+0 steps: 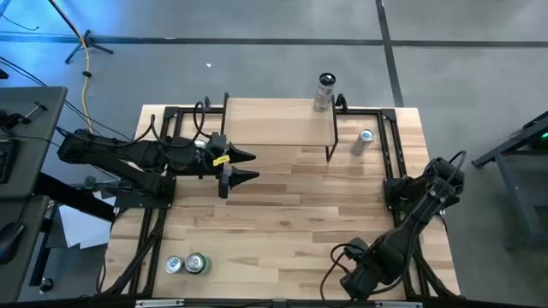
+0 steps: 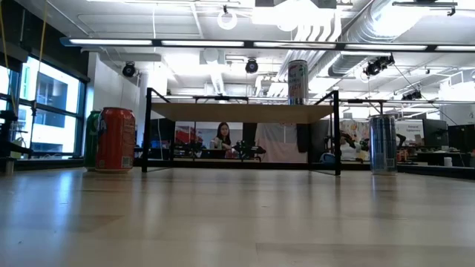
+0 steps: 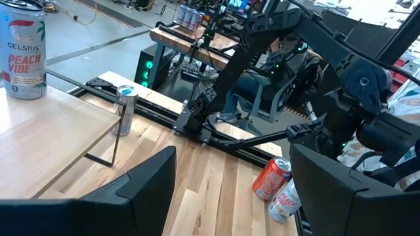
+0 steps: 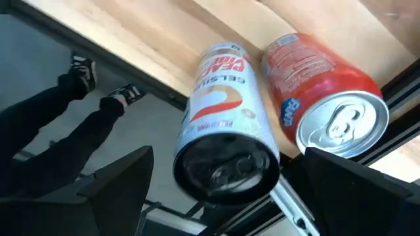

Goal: Place canned beverage on shelf
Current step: Put the white pink soda can on the shelf aligned with the other white pink soda can

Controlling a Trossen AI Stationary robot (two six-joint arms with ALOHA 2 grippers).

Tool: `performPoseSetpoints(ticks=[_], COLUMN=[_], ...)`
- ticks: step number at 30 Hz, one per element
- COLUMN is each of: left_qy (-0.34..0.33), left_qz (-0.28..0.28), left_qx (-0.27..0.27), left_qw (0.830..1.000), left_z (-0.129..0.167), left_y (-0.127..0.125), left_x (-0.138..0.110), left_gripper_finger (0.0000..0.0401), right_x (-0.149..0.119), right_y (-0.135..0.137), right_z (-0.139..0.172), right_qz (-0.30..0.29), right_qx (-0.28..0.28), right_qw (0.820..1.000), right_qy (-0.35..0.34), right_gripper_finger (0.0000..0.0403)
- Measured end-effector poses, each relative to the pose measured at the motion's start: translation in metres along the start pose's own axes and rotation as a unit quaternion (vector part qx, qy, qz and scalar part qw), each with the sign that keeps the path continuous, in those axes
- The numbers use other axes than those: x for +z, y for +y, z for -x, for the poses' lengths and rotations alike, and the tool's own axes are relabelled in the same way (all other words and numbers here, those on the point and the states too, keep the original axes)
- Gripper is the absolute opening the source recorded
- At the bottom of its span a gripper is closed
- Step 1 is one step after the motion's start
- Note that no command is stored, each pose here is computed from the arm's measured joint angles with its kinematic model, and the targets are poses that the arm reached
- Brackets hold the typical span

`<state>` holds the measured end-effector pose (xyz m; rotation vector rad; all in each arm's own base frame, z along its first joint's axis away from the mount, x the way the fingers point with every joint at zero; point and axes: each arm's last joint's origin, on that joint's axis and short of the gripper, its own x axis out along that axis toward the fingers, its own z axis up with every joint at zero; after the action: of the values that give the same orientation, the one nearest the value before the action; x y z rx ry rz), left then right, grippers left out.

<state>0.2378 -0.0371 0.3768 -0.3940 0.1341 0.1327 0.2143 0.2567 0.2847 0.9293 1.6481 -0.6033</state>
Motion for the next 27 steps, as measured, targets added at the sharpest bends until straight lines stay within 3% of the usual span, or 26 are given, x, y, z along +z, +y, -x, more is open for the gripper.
performPoseSetpoints(ticks=[18,27], left_qy=[0.000,0.000], left_qz=[0.000,0.000], left_qx=[0.000,0.000], left_qw=[1.000,1.000], left_z=[0.000,0.000], left_y=[0.000,0.000], left_x=[0.000,0.000], left_gripper_finger=[0.0259,0.0259], right_x=[-0.001,-0.001], right_y=[0.005,0.004], right_z=[-0.013,-0.013], right_qz=[-0.030,-0.038], right_qx=[-0.019,-0.022], right_qw=[0.999,0.999], right_qy=[0.002,0.010], right_gripper_finger=[0.0379,0.0318])
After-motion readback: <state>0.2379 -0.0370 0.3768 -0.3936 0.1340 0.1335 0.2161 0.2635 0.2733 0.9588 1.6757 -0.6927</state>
